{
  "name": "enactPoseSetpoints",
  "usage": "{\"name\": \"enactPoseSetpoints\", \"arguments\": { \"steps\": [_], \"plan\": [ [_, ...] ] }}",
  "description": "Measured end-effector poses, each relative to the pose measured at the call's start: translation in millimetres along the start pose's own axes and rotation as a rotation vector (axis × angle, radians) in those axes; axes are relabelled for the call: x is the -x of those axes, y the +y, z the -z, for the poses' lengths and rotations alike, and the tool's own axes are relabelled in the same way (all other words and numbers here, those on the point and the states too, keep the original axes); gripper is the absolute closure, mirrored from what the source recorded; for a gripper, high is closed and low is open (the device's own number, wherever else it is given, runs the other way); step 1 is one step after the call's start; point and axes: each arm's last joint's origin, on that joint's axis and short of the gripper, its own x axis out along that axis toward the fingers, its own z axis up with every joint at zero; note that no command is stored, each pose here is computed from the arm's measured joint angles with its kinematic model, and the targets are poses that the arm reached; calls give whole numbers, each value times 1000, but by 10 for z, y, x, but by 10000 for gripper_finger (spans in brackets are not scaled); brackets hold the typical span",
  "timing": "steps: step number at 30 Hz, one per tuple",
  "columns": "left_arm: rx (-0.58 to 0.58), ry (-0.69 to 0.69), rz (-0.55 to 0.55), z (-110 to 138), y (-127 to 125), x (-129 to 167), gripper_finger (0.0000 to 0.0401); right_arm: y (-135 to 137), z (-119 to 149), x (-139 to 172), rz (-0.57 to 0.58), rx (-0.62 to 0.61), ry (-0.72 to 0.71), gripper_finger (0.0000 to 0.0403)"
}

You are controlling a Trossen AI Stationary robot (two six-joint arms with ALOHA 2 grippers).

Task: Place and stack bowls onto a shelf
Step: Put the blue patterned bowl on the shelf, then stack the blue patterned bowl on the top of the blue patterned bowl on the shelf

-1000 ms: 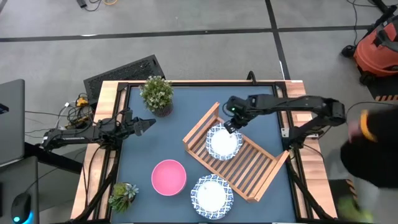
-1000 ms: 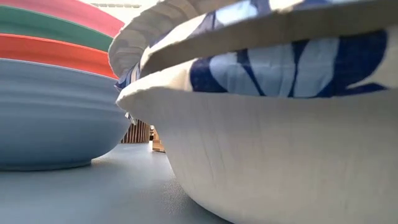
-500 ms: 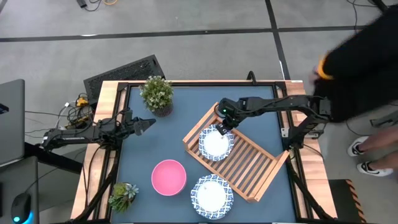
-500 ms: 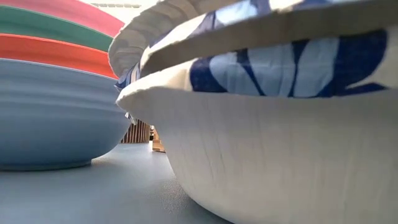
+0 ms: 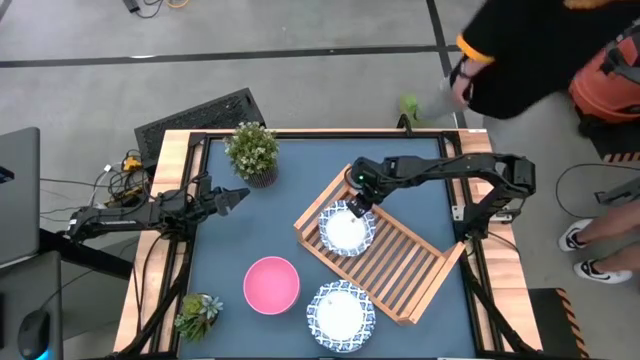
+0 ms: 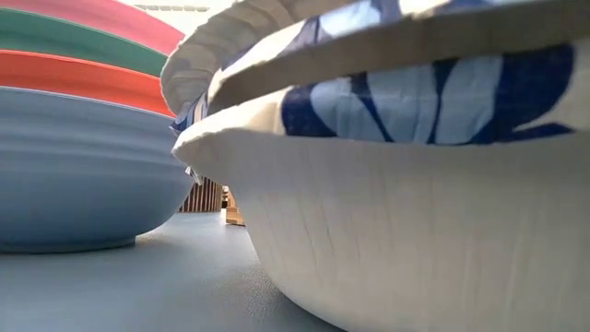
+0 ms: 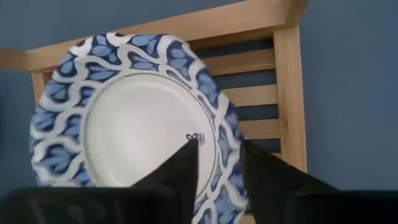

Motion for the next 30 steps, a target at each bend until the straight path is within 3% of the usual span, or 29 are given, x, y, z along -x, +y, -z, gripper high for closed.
{"name": "enactPoseSetpoints", "arguments": {
  "steps": [4, 9, 14, 18, 23, 30],
  "plan": [
    [0, 0, 0, 0, 0, 0, 289, 9, 3, 150, -40, -4, -22, 210],
    [-15, 0, 0, 0, 0, 0, 289, 155, 131, 540, -130, 8, -102, 202],
    [-26, 0, 1, 0, 0, 0, 289, 463, 414, 848, -246, 178, -178, 213],
    [-27, 0, 0, 0, 0, 0, 289, 762, 678, 847, -304, 299, -187, 221],
    [-28, 2, -3, 3, 2, -3, 289, 1067, 964, 606, -333, 406, -118, 227],
    [-19, 28, -19, 25, 14, -20, 289, 1530, 1099, 356, -339, 573, -56, 228]
  ]
}}
